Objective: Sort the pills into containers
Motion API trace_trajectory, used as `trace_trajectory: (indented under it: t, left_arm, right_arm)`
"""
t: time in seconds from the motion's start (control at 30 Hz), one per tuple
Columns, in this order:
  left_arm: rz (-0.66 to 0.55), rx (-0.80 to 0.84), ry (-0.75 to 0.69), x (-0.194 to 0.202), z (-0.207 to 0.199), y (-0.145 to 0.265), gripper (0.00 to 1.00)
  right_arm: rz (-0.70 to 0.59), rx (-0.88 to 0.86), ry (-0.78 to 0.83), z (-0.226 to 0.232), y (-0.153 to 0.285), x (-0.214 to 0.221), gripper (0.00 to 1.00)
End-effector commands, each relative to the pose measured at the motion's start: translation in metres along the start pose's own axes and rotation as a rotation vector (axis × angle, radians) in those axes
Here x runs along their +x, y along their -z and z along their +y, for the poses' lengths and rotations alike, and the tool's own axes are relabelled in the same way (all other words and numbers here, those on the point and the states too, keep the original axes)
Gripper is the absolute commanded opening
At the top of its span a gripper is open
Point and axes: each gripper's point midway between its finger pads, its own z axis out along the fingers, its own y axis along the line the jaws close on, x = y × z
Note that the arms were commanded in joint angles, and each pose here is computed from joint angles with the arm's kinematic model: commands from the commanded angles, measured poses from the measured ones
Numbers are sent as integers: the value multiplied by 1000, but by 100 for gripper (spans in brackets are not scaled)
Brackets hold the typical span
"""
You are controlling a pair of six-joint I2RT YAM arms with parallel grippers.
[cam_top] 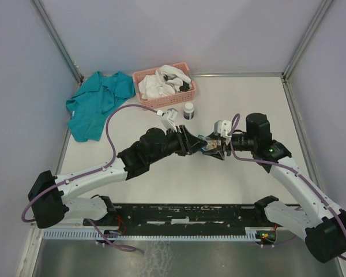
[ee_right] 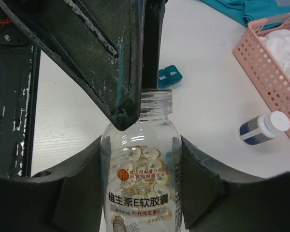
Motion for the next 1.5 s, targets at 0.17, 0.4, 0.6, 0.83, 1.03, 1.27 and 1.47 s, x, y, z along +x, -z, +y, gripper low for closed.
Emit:
trace_trajectory:
  t: [0.17, 0.4, 0.6, 0.83, 1.03, 1.27, 1.47]
  left_arm:
    - [83, 406, -500, 18, -16, 26, 3]
    - [109, 487, -764, 24, -8, 32, 4]
    - [-21, 390, -644, -6, -14, 30, 68]
    - [-129, 356, -391, -30, -29, 50, 99]
    - [-258, 280, -70, -55, -25, 67, 99]
    - [-168, -19, 200, -52, -13, 44, 94]
    - [-169, -212, 237, -37, -3, 28, 91]
  right_arm:
    - [-158, -182, -156, 17, -2, -47, 1]
    - [-187, -282, -258, 24, -7, -51, 1]
    - [-182, -267, -240, 24, -6, -50, 1]
    - [-155, -241, -194, 22, -5, -44, 0]
    - [-120, -192, -131, 18, -3, -37, 1]
    - [-31, -91, -8, 5, 1, -17, 1]
    - [-20, -56, 33, 1, 3, -13, 1]
